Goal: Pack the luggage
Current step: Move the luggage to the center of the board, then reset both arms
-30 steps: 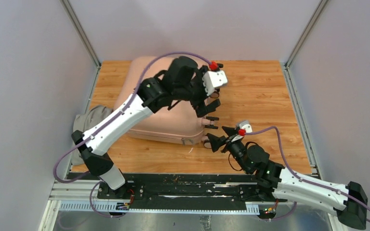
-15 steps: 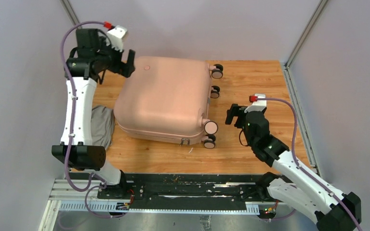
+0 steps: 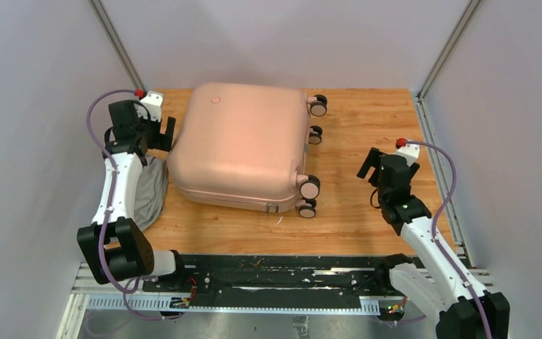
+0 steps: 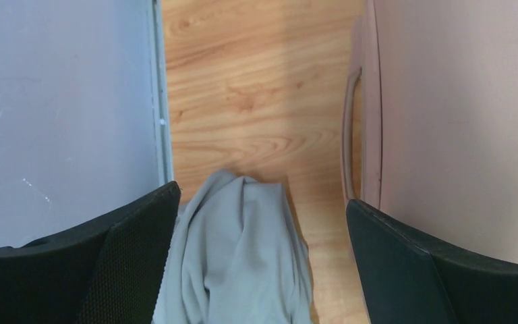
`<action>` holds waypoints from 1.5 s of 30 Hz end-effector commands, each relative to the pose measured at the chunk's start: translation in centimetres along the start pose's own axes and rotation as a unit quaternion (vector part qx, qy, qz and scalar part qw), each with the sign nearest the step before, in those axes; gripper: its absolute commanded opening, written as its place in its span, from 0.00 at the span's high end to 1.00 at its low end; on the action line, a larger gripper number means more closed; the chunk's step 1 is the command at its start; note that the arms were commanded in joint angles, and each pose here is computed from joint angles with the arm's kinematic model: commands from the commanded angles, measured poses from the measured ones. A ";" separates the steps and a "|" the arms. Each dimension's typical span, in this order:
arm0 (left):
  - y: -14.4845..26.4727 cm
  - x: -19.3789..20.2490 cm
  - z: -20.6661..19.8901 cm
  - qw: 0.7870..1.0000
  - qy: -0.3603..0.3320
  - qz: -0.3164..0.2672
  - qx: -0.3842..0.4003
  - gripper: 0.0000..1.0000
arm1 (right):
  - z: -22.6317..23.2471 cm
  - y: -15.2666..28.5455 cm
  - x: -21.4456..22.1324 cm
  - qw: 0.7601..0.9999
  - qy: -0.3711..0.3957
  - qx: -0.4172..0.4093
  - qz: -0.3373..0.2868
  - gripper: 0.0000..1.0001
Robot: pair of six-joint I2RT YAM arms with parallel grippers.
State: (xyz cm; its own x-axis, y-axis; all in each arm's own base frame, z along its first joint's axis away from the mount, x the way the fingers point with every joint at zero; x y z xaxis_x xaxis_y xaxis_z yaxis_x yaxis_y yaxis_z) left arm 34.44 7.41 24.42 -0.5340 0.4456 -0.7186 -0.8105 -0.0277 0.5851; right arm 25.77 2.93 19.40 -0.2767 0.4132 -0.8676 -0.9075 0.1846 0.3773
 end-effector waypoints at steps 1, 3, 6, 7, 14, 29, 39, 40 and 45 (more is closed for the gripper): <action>-2.0 0.5 -3.5 0.993 0.049 -0.087 0.056 0.00 | -4.9 -1.2 0.8 0.992 0.025 0.109 -0.063 0.06; -3.2 1.6 -5.4 0.987 0.085 -0.107 0.083 0.00 | -6.2 -1.8 1.3 0.985 0.029 0.145 -0.087 0.05; -5.3 3.3 -7.6 0.982 0.102 -0.130 0.091 0.00 | -7.6 -2.8 2.1 0.976 0.055 0.191 -0.086 0.05; -5.9 4.0 -8.3 0.982 0.106 -0.125 0.099 0.00 | -8.0 -3.1 2.3 0.973 0.065 0.209 -0.080 0.05; -8.6 6.2 -11.8 0.979 0.099 -0.115 0.134 0.00 | -9.9 -4.9 3.0 0.967 0.050 0.236 -0.078 0.05; -6.1 6.1 -13.3 0.980 0.035 -0.190 0.043 0.00 | -10.5 -7.6 3.5 0.984 0.064 0.155 -0.067 0.07; -5.9 6.6 -13.2 0.974 0.056 -0.218 0.014 0.00 | -8.5 -8.3 4.7 0.987 0.108 0.079 -0.092 0.02; -5.6 6.5 -13.2 0.966 0.063 -0.250 0.001 0.00 | -8.5 -8.1 4.7 0.987 0.108 0.076 -0.094 0.01; -4.3 7.8 -14.3 0.954 0.041 -0.297 -0.001 0.00 | -8.0 -7.5 5.0 0.986 0.116 0.044 -0.111 0.00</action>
State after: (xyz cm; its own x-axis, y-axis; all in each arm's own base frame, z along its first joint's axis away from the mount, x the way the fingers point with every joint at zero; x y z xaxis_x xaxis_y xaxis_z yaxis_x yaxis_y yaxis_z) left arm 30.94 -1.17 9.80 -0.1730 0.3059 -0.9362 -0.9581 0.1679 0.2319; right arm 28.38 -4.46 8.34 -0.2276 0.1853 -0.9560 -0.8759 0.3899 0.2841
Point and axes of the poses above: each gripper's point midway between its finger pads, its own y axis back along the fingers, its own z axis along the line the jaws close on, x = y × z, the point moved 5 cm from there along y, back along the fingers, and after that the axes turned 10 degrees about -y, right-handed, at the moved point
